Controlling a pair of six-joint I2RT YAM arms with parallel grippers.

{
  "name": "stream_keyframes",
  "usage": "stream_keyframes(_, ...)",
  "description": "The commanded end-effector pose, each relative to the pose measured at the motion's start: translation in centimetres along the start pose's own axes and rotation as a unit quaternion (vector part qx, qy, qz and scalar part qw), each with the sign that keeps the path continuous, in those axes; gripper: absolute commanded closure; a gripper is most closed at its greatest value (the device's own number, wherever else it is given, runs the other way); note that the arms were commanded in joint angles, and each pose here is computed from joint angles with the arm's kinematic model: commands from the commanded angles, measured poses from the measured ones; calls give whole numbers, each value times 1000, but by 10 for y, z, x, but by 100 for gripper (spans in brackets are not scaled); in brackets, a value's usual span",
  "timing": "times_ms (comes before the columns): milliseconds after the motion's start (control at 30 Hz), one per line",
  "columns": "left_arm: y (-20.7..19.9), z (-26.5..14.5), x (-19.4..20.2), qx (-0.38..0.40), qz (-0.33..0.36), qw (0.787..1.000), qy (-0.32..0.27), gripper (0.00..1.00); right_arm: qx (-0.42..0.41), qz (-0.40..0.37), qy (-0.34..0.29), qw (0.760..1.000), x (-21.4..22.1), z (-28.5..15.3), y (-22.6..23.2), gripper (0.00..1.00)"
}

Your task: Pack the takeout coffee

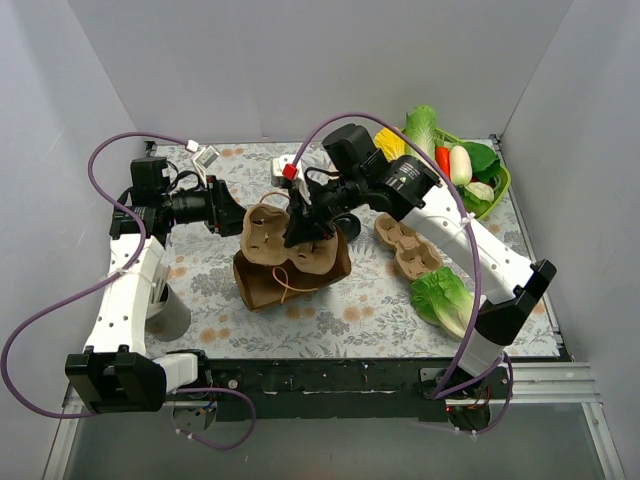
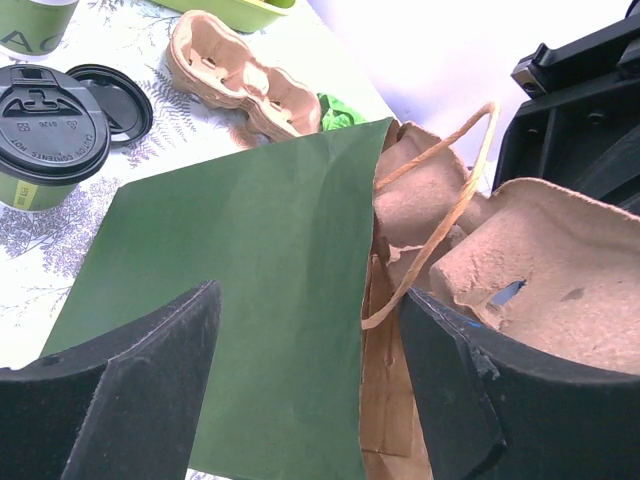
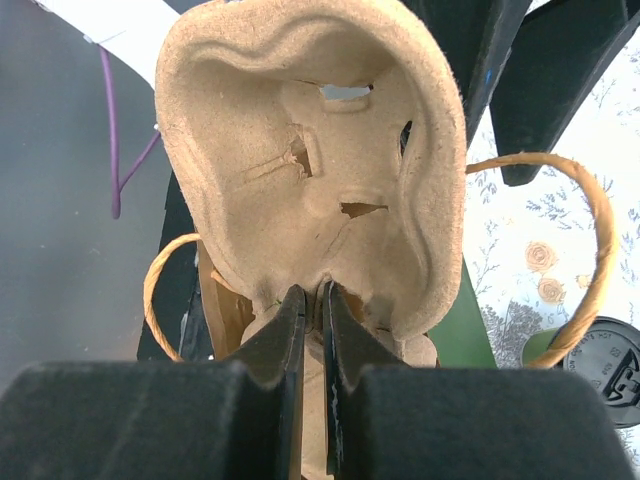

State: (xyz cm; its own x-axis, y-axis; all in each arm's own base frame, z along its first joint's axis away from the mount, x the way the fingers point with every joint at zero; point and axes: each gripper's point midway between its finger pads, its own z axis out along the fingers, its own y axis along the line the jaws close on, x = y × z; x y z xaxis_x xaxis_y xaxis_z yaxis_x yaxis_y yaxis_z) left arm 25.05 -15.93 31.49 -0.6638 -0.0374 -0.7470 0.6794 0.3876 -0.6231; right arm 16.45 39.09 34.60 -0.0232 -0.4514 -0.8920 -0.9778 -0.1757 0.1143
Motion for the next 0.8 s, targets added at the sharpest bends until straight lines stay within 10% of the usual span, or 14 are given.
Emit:
stream_keyframes(0, -10, -3, -10, -4, 23, 1000, -13, 29, 8, -31, -25, 999, -19, -6, -4, 99)
stream_keyframes(500, -21, -10, -38, -31, 37, 997, -55, 27, 50, 13, 60, 997, 41, 18, -38, 99)
stream_keyframes(767, -71, -59, -93, -151, 253, 944, -145, 28, 33, 45, 87, 995, 58, 20, -37, 99)
